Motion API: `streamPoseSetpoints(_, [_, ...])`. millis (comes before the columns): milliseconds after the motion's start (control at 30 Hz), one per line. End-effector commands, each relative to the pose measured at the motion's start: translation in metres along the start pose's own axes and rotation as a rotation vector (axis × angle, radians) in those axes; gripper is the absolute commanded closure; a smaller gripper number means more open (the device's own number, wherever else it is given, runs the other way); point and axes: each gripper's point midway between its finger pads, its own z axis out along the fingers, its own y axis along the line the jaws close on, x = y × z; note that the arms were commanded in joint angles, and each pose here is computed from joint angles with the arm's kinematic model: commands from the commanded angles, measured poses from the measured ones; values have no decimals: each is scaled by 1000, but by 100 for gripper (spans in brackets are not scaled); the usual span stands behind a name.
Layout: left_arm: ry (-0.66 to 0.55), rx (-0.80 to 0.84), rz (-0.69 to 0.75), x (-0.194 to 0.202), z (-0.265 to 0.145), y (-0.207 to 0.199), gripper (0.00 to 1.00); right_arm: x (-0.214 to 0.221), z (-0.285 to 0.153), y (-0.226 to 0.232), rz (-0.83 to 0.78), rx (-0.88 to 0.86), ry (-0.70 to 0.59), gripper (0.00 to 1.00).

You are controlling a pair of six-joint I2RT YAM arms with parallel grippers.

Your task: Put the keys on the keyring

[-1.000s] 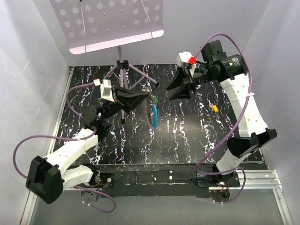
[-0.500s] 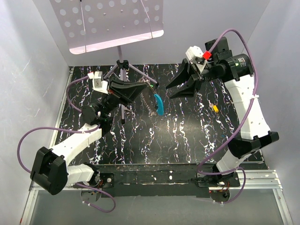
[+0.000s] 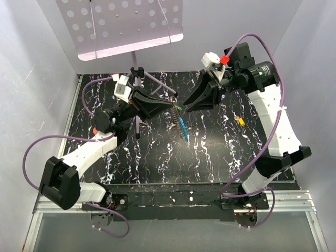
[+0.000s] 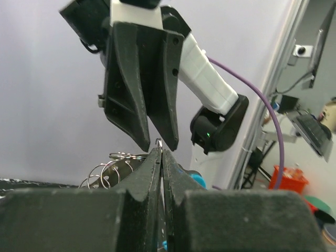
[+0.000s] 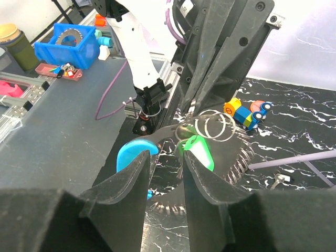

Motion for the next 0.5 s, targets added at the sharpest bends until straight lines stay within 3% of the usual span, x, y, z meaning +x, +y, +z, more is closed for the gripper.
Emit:
streamPoseSetpoints(0, [58,247,165,-11,0,-52,100,-4,-1,4,11,11,7,61])
streamPoseSetpoints(267, [234,257,108,13,-10,-46,100,27,-15,1,61,154,156,58])
streamPoseSetpoints(467, [503,-68,-182,80,-34,26,100,87,-51,-33,274,390,288,56])
